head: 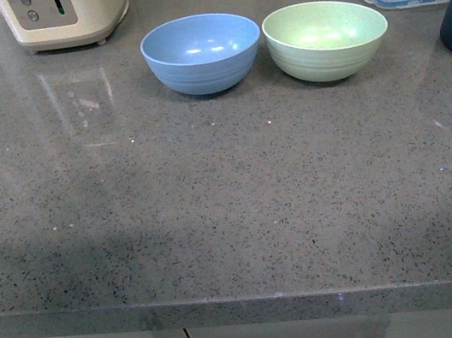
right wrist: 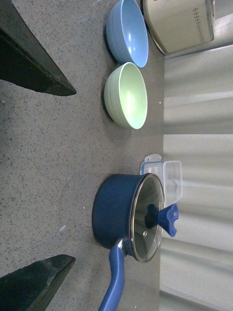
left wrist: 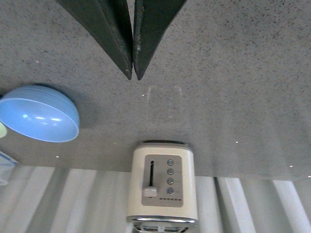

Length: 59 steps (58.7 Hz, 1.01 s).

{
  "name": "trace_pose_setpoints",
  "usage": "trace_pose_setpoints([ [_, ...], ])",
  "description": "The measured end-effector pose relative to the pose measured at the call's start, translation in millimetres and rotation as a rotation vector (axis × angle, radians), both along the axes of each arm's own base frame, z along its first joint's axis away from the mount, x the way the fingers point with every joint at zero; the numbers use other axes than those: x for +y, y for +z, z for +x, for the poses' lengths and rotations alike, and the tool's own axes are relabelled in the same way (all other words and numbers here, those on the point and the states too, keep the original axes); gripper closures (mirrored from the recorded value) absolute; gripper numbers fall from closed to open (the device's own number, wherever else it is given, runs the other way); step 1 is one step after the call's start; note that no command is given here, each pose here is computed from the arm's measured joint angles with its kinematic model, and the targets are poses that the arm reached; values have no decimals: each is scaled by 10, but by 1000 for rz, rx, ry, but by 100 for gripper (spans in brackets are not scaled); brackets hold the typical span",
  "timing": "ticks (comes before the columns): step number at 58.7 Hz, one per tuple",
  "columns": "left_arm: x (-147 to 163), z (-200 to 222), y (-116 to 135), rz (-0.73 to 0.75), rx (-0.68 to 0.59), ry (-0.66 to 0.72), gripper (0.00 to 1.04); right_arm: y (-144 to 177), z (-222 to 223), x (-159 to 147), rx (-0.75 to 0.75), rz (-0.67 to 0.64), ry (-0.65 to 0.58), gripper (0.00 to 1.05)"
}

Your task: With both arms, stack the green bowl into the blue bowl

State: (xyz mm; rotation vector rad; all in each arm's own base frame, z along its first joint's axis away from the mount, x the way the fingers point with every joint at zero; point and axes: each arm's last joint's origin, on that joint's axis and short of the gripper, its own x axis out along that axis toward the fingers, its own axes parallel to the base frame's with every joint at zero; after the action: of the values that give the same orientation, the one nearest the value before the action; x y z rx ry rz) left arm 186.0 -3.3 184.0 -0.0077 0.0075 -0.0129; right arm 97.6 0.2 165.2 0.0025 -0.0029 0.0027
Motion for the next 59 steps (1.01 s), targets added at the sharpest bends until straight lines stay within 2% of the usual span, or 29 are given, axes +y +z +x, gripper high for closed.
trace_pose_setpoints([
  [29,30,-388,-193,0,-3,13,101,0,0,0,0,0,0,10],
  [59,31,-612,-106,0,-29,13,101,0,0,0,0,0,0,10],
])
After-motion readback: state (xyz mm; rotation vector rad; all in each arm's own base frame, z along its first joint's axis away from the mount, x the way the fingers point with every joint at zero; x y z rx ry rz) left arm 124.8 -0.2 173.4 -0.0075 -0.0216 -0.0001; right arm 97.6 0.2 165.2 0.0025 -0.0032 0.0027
